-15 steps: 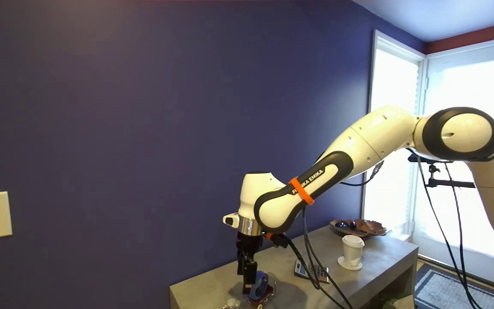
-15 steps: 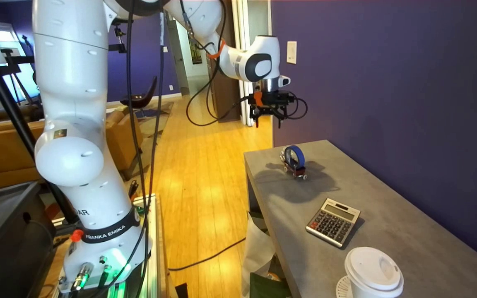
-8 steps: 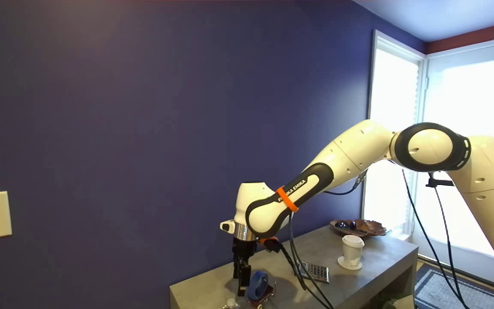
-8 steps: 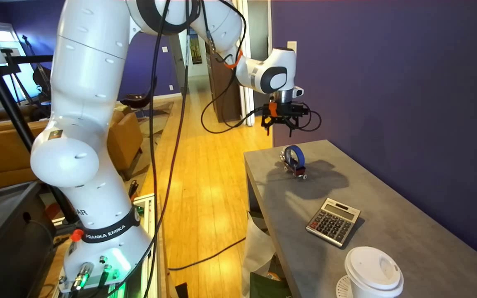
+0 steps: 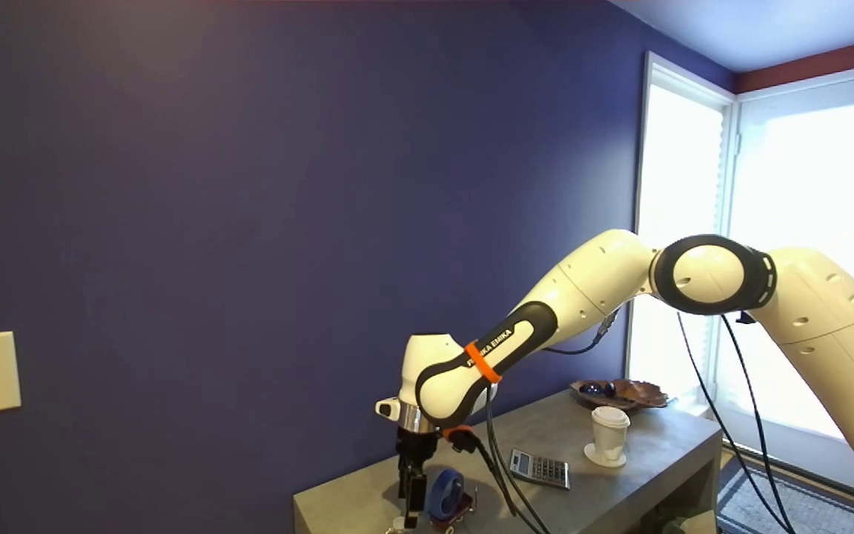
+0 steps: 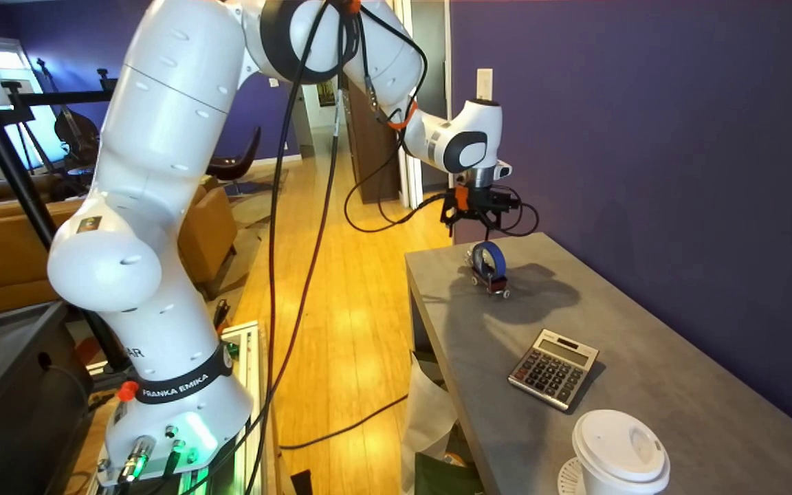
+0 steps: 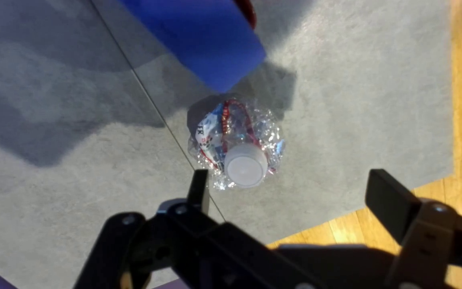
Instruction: Place the crushed bottle close to the wall in the middle.of the table
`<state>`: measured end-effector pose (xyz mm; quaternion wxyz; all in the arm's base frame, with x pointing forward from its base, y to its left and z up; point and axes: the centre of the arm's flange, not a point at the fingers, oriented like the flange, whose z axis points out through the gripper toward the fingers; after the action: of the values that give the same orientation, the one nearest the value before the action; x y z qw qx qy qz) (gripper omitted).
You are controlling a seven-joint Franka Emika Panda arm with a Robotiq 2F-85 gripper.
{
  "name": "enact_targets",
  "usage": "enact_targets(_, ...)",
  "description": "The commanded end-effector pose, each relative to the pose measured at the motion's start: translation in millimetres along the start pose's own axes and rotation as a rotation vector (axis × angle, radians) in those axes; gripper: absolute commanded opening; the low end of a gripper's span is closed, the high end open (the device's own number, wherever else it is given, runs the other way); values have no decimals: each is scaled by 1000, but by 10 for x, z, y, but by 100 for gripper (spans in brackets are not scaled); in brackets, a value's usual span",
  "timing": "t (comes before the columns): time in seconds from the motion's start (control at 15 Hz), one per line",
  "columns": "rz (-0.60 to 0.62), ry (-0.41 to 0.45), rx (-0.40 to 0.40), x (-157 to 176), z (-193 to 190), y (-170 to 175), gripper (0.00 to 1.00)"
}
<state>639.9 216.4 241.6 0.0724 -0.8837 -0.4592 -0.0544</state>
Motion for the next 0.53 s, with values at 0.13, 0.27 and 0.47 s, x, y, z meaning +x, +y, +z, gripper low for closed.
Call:
enact_targets(0.13,10,44,5,108,180,185,100)
enact_targets(0.27,17,41,5,123,243,226,100)
enact_targets(0.47,20,39,9,127,321,261,85)
